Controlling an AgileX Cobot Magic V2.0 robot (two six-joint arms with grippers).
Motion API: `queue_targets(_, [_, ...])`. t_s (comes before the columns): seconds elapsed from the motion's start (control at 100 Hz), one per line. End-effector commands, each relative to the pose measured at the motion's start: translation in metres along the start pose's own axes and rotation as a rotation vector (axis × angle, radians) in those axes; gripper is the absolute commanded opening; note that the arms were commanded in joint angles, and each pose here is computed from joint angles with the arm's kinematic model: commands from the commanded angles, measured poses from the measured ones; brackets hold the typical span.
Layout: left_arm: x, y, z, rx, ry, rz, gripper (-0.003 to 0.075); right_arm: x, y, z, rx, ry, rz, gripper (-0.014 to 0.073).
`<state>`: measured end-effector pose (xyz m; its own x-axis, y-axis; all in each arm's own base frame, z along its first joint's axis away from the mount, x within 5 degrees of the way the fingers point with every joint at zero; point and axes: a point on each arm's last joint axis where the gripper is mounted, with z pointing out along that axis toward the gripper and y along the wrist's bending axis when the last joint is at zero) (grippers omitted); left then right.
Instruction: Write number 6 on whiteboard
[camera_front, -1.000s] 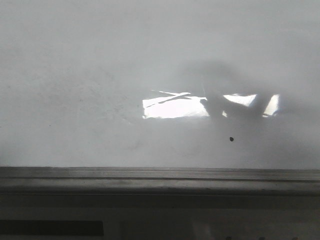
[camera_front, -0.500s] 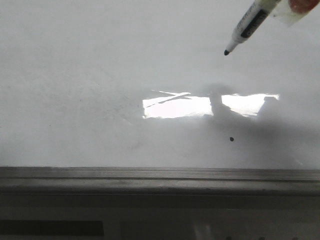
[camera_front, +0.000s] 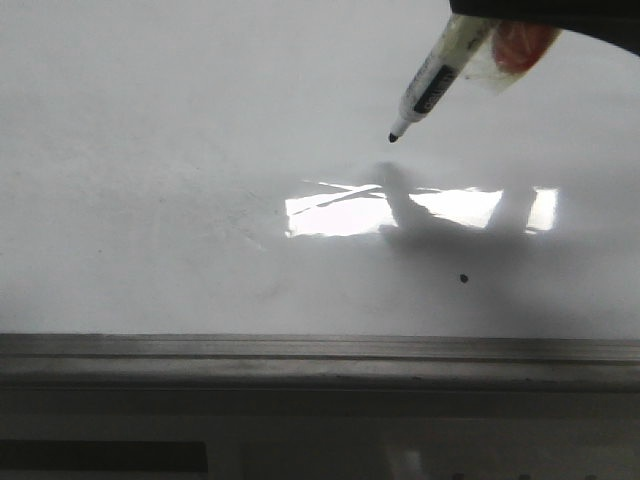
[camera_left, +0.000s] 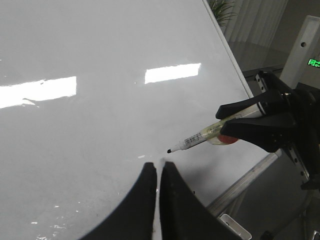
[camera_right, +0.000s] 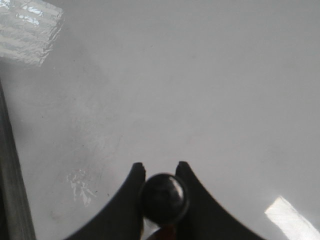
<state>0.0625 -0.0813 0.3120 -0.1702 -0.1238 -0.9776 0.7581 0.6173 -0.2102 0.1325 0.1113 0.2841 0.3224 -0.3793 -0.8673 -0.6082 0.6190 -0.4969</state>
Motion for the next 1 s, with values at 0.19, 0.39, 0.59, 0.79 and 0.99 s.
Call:
queue_targets(0.19, [-0.009, -0.009, 0.001, 0.076, -0.021, 0.009, -0.0020, -0.020, -0.013, 0.002, 0.065, -0.104, -0.038, -0.0044])
queue_targets(0.39, [-0.009, -0.009, 0.001, 0.076, -0.021, 0.009, -0.0020, -0.015, -0.025, 0.001, 0.140, -0.078, 0.010, -0.0044])
queue_targets(0.59, [-0.009, -0.009, 0.001, 0.076, -0.021, 0.009, -0.0020, -0.012, -0.025, 0.002, 0.142, -0.058, 0.024, -0.0044])
queue_targets(0.79, [-0.009, -0.009, 0.001, 0.076, -0.021, 0.009, -0.0020, -0.006, -0.024, 0.007, 0.129, -0.018, 0.039, -0.0044])
queue_targets(0.99, [-0.009, -0.009, 0.001, 0.076, -0.021, 0.009, -0.0020, -0.004, -0.023, 0.008, 0.121, -0.002, 0.072, -0.0044])
